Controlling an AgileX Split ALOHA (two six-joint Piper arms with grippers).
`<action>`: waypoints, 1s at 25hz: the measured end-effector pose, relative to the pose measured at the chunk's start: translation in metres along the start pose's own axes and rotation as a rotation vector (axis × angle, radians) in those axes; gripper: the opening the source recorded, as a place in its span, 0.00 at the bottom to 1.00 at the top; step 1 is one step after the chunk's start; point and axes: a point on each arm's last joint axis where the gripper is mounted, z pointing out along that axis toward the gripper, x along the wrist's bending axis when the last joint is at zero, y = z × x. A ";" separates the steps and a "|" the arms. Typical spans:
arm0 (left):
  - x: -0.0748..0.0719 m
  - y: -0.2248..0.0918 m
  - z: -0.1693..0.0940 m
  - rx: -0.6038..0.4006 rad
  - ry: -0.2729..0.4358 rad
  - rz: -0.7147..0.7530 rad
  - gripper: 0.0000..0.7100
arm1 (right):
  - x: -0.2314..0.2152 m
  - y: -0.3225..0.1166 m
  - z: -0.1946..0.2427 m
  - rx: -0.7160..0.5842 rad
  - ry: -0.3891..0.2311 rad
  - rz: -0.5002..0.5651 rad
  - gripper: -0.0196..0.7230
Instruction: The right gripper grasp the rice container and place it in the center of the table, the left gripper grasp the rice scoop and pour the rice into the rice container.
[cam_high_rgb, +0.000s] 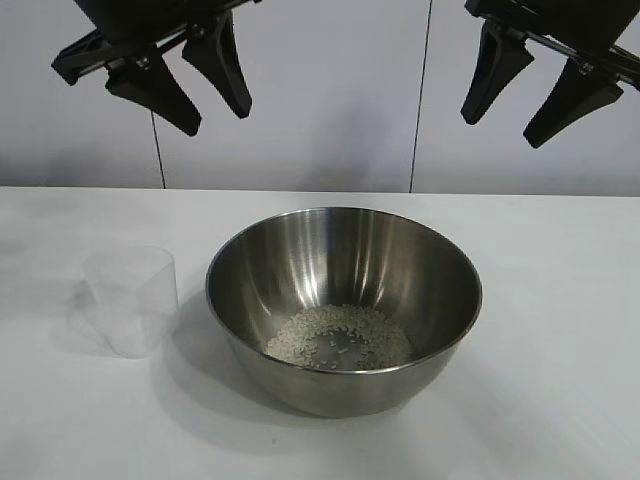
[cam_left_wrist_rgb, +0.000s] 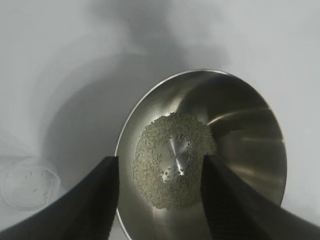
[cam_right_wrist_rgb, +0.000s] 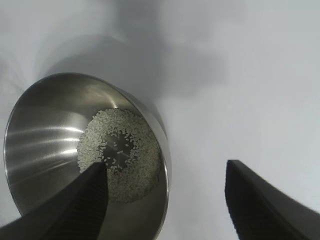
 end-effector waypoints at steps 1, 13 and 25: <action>0.000 0.000 0.000 0.001 0.000 0.001 0.52 | 0.000 0.000 0.000 0.000 0.000 0.000 0.65; 0.002 -0.004 0.003 0.024 0.007 -0.002 0.52 | 0.000 0.000 0.000 0.000 0.000 0.000 0.65; 0.002 -0.004 0.003 0.021 0.007 -0.002 0.52 | -0.002 0.010 -0.001 -0.108 -0.017 -0.001 0.65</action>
